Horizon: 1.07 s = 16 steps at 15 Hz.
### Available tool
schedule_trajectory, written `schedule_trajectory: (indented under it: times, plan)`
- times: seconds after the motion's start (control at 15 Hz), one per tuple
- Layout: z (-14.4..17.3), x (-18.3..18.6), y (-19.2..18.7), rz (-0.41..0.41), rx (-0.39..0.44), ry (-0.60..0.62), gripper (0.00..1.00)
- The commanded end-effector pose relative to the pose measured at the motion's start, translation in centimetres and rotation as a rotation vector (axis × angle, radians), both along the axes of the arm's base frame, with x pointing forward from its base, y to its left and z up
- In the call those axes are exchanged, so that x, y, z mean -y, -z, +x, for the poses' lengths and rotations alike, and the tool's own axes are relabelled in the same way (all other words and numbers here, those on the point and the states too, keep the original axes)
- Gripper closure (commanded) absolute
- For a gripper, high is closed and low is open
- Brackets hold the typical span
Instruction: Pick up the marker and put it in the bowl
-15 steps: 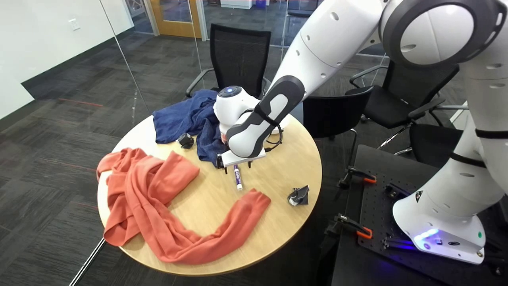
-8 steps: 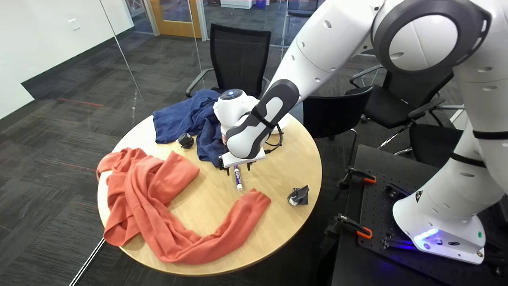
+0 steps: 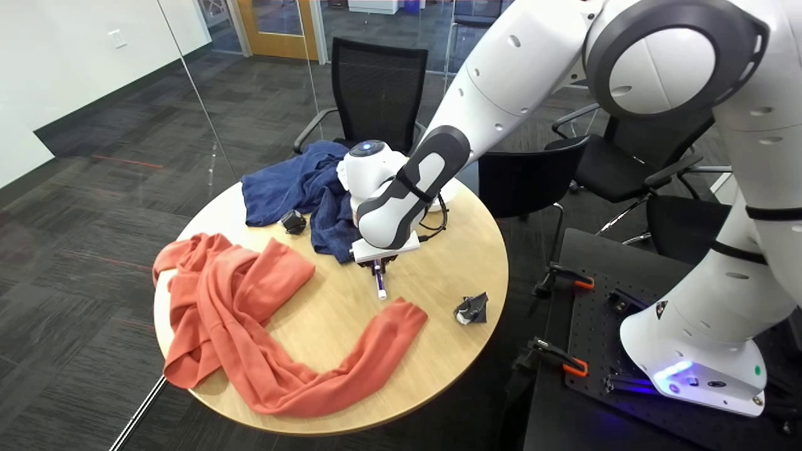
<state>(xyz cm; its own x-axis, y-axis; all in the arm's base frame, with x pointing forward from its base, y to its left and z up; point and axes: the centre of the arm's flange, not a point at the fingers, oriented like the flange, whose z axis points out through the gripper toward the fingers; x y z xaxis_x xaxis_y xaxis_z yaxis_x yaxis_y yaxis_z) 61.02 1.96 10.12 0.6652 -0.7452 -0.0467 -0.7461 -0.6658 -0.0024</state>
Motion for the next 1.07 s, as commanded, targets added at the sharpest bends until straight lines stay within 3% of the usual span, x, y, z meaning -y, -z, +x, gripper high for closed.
schedule_trajectory:
  times: [0.0, 0.2, 0.53, 1.0]
  plan:
    - [0.5, 0.4, 0.0, 0.010, 0.015, -0.003, 1.00]
    - [0.4, 0.1, -0.3, 0.001, 0.009, 0.001, 0.95]
    - [-1.2, 0.3, -5.5, -0.044, 0.085, 0.035, 0.95]
    - [-3.3, 5.2, -12.9, -0.162, 0.165, 0.188, 0.95]
